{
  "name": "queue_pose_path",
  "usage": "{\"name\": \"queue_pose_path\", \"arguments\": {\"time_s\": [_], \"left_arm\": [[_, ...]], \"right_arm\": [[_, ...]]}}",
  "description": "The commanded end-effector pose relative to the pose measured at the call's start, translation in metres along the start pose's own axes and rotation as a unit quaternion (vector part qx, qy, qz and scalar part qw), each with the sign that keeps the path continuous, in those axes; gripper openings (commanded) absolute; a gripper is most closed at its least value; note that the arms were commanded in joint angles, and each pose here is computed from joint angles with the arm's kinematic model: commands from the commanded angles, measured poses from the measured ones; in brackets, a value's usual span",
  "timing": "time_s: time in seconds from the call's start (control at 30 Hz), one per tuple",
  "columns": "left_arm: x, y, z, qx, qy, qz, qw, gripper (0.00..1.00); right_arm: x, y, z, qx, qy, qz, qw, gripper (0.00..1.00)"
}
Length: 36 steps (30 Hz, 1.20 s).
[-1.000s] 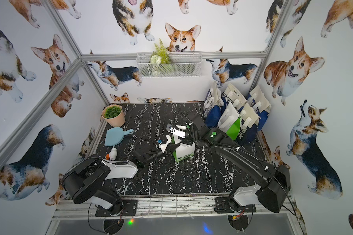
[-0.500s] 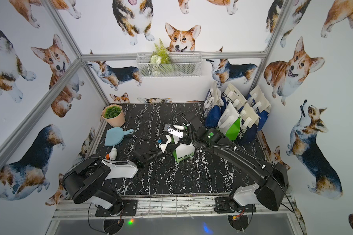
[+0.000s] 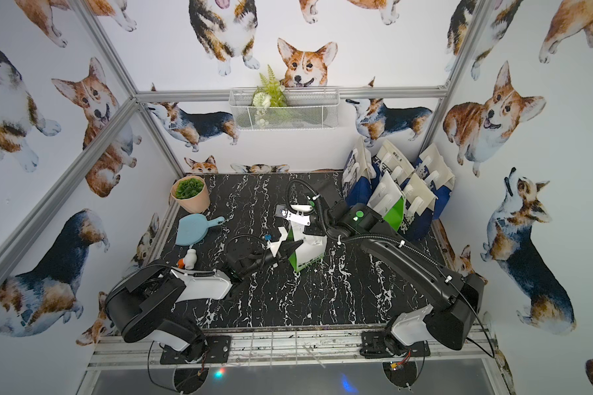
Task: Open the takeout bag
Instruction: Open the takeout bag at the center of the board.
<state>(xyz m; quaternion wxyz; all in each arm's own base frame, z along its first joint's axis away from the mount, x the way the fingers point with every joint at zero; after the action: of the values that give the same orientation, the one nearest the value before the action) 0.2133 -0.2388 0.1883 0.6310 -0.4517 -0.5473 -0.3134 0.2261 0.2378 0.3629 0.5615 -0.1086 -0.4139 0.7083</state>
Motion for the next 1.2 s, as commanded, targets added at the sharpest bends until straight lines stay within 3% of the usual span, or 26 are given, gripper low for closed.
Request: {"name": "queue_pose_path", "arguments": {"time_s": [0.0,0.67,1.07,1.17], "left_arm": [[-0.003,-0.002,0.0,-0.013,0.011,-0.003,1.0,0.0],[-0.004,-0.002,-0.002,-0.015,0.02,-0.001,1.0,0.0],[-0.003,-0.001,-0.001,-0.013,0.017,-0.001,1.0,0.0],[-0.003,-0.002,-0.001,-0.014,0.017,-0.001,1.0,0.0]], "right_arm": [[-0.001,-0.009,0.001,-0.019,0.029,0.039,0.999,0.0],[0.013,-0.018,0.0,0.036,0.071,0.135,0.988,0.0],[-0.001,0.015,-0.02,0.035,0.015,0.04,0.999,0.0],[-0.005,0.02,-0.024,0.031,0.02,0.031,0.999,0.07]]}}
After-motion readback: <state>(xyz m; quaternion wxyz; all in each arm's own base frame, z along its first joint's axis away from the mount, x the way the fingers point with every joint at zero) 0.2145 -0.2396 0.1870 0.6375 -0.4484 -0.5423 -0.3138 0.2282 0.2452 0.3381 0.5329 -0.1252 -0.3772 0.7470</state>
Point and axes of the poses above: each gripper's point midway between its finger pads, its own z axis back along the fingers, its own y axis along the line the jaws close on, x = y × z, the point moved 10 cm from there along z, back along the fingers, and after that the axes turned 12 degrees about z, right-handed, at the moved point
